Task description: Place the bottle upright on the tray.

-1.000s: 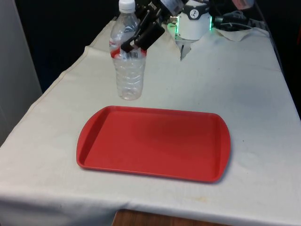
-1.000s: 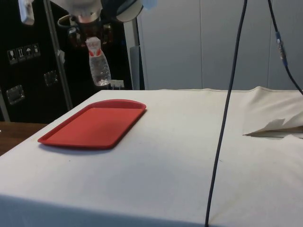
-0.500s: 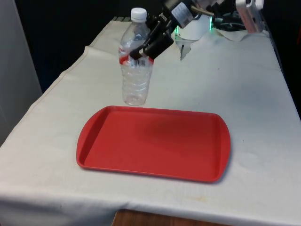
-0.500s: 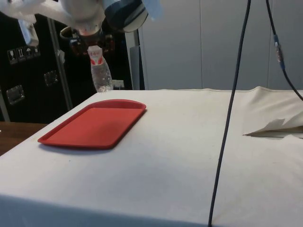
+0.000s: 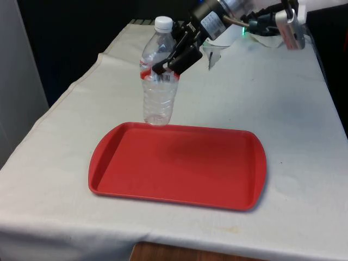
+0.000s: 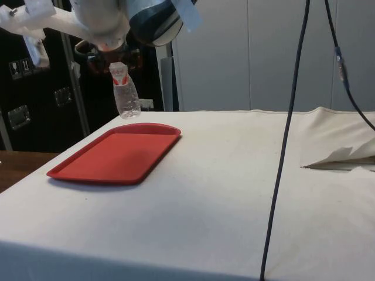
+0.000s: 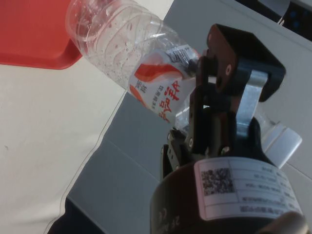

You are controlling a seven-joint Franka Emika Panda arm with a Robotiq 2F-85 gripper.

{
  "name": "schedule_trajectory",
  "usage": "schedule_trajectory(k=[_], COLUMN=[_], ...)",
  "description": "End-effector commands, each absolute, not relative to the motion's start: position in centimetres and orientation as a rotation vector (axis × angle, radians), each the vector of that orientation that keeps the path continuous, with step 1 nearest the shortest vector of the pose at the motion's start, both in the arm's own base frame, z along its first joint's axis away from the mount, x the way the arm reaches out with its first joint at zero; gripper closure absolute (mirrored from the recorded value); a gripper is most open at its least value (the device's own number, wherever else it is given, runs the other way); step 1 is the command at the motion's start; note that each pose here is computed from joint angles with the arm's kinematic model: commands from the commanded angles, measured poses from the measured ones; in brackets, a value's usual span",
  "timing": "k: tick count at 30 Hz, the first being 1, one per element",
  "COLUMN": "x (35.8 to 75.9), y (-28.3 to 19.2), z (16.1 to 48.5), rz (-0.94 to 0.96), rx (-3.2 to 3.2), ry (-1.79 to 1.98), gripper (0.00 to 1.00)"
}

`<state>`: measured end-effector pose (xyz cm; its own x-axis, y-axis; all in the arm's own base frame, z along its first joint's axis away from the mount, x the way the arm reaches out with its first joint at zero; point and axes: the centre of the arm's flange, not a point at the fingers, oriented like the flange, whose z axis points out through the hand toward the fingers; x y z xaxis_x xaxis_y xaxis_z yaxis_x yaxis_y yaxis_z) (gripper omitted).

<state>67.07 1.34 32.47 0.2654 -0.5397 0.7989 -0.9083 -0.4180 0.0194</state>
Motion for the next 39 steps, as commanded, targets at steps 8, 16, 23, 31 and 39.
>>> schedule_trajectory(k=[8,16,23,31,39], x=[67.1,67.3,67.3,67.5,68.0], y=[1.6,1.6,1.5,1.3,0.9], z=[31.1,29.6,28.4,26.7,25.3], rz=[1.001,1.002,1.007,1.007,0.978], rx=[2.054,2.048,2.051,2.065,2.076], ry=[-1.312,-1.339,-1.372,-1.417,-1.438], gripper=[0.67,0.67,0.67,0.67,0.67])
